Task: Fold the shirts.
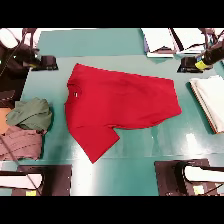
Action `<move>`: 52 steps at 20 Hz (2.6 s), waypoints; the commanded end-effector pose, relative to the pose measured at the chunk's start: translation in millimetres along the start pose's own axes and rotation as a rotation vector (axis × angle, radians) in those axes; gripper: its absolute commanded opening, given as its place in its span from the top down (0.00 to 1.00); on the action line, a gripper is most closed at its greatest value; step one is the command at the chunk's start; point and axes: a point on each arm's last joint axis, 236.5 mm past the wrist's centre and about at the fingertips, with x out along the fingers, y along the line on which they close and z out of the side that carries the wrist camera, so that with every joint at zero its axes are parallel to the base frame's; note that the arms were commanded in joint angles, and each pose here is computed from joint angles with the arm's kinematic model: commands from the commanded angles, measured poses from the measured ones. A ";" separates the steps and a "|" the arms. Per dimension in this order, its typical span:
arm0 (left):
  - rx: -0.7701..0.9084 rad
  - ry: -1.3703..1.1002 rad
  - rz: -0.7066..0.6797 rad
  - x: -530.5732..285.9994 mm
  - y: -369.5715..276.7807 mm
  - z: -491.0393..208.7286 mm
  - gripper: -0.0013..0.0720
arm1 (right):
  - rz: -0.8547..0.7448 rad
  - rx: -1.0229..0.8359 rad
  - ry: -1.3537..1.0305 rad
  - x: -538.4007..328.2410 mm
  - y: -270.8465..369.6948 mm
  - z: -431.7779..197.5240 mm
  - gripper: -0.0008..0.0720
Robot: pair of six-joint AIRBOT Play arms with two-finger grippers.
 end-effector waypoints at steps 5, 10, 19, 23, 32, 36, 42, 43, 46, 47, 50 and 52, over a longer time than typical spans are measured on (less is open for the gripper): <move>-0.120 0.298 -0.041 21.7 -1.4 -204.4 0.21 | 0.095 -0.003 0.019 -8.5 29.1 -75.2 0.46; -0.299 0.329 -0.210 50.3 -40.2 -269.0 0.21 | 0.089 -0.004 -0.027 -17.7 31.1 -85.4 0.46; -0.266 0.318 -0.348 60.0 -89.9 -282.4 0.29 | 0.086 -0.014 -0.067 -33.9 34.3 -85.3 0.46; -0.219 0.265 -0.339 53.3 -89.2 -259.5 0.95 | 0.071 0.046 0.010 -28.1 14.8 -106.2 0.46; -0.165 0.168 -0.364 32.4 -97.6 -212.5 0.95 | 0.174 0.496 0.290 80.0 -41.8 -221.5 0.26; -0.165 0.167 -0.364 32.6 -97.5 -212.4 0.95 | 0.241 0.517 0.237 114.3 -23.7 -196.4 0.33; -0.170 0.142 -0.358 32.9 -96.2 -205.6 0.95 | 0.235 0.368 0.257 137.6 -0.1 -176.2 0.96; -0.177 0.130 -0.348 29.5 -94.6 -199.5 0.95 | 0.231 0.325 0.236 132.6 2.1 -167.6 0.96; -0.103 -0.054 -0.287 -22.3 -85.5 -143.6 0.95 | 0.184 0.172 0.056 80.5 6.6 -112.1 0.96; -0.066 -0.164 -0.253 -58.6 -80.8 -116.0 0.95 | 0.171 0.125 -0.053 46.0 10.5 -83.7 0.96; 0.025 -0.536 -0.181 -208.4 -75.3 -47.6 0.95 | 0.129 -0.009 -0.415 -85.1 31.8 -14.2 0.96; 0.057 -0.784 -0.203 -317.3 -84.5 -28.5 0.95 | 0.108 -0.092 -0.642 -181.8 54.2 6.1 0.96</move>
